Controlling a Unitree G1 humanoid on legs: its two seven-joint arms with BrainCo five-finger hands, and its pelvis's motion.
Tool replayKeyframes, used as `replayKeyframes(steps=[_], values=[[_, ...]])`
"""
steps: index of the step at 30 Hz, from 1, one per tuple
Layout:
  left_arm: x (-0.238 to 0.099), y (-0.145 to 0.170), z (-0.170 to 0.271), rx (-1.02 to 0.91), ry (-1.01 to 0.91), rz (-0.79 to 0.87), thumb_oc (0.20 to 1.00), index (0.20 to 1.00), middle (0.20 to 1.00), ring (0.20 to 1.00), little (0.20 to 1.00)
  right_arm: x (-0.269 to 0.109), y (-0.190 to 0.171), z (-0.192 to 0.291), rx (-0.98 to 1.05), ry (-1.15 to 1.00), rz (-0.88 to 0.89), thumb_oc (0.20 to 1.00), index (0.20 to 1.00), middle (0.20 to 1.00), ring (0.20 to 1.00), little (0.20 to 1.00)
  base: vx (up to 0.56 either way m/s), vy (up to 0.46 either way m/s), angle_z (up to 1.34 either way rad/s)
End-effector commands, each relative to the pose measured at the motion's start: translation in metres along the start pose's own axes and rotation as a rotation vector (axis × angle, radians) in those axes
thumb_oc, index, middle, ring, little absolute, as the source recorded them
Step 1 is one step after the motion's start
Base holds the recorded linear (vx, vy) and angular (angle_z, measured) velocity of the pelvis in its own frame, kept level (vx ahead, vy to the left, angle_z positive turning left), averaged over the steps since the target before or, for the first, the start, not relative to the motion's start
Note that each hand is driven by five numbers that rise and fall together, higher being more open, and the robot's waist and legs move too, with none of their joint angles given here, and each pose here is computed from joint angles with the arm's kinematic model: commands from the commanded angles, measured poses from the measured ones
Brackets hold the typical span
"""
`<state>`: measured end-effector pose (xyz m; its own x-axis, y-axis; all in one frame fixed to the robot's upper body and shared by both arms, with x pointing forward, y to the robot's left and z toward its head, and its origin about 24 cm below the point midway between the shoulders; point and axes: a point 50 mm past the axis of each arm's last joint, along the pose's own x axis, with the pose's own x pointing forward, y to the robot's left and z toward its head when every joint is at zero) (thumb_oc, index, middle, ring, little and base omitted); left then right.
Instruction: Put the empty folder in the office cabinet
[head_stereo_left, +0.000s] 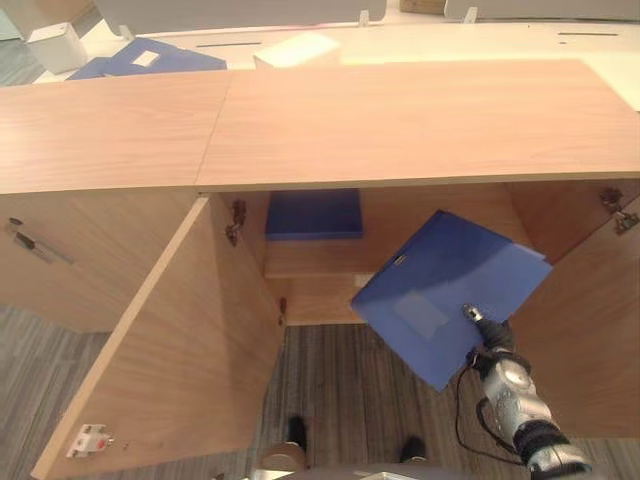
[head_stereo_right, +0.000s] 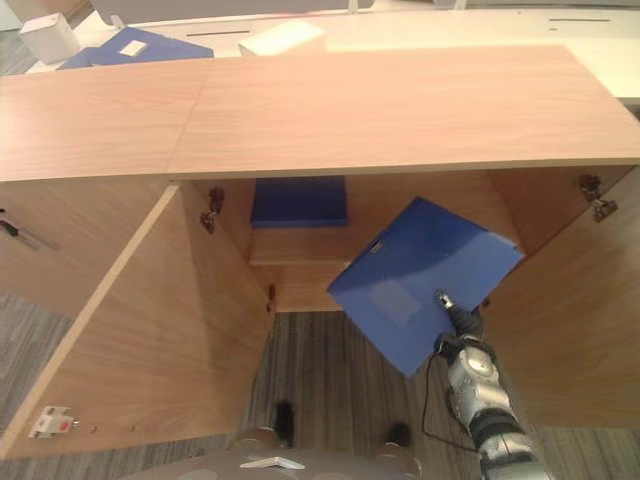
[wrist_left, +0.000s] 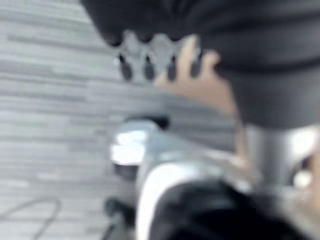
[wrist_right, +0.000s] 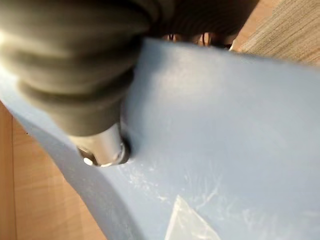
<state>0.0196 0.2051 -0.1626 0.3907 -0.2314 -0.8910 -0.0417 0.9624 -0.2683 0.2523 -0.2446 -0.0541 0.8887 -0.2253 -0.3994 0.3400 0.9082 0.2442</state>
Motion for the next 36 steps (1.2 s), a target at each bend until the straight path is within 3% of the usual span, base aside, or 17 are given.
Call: replayKeyframes(steps=[1, 9, 20, 28, 36], values=[[0.002, 0.004, 0.014, 0.104, -0.014, -0.034, 1.000, 1.000, 1.000, 1.000, 1.000, 0.022, 0.002, 0.071, 0.076, -0.218, -0.047, 0.200, 0.200, 0.200, 0.200, 0.200, 0.11, 0.164, 0.05], [-0.005, 0.018, 0.021, 0.033, -0.045, 0.000, 1.000, 1.000, 1.000, 1.000, 1.000, 0.034, -0.004, 0.101, 0.125, -0.229, -0.151, 0.200, 0.200, 0.200, 0.200, 0.200, 0.19, -0.018, -0.09], [-0.006, 0.008, -0.006, 0.027, -0.006, 0.035, 1.000, 1.000, 1.000, 1.000, 1.000, 0.027, -0.004, 0.079, 0.116, -0.207, -0.136, 0.200, 0.200, 0.200, 0.200, 0.200, 0.36, -0.289, 0.25], [0.010, -0.010, 0.044, 0.146, -0.134, -0.091, 1.000, 1.000, 1.000, 1.000, 1.000, 0.016, -0.018, 0.082, 0.060, -0.247, -0.154, 0.200, 0.200, 0.200, 0.200, 0.200, 0.16, -0.198, 0.71], [0.016, -0.015, 0.061, 0.179, -0.175, -0.101, 1.000, 1.000, 1.000, 1.000, 1.000, 0.035, 0.009, 0.108, 0.201, -0.259, -0.244, 0.200, 0.200, 0.200, 0.200, 0.200, 0.01, -0.022, 0.30]])
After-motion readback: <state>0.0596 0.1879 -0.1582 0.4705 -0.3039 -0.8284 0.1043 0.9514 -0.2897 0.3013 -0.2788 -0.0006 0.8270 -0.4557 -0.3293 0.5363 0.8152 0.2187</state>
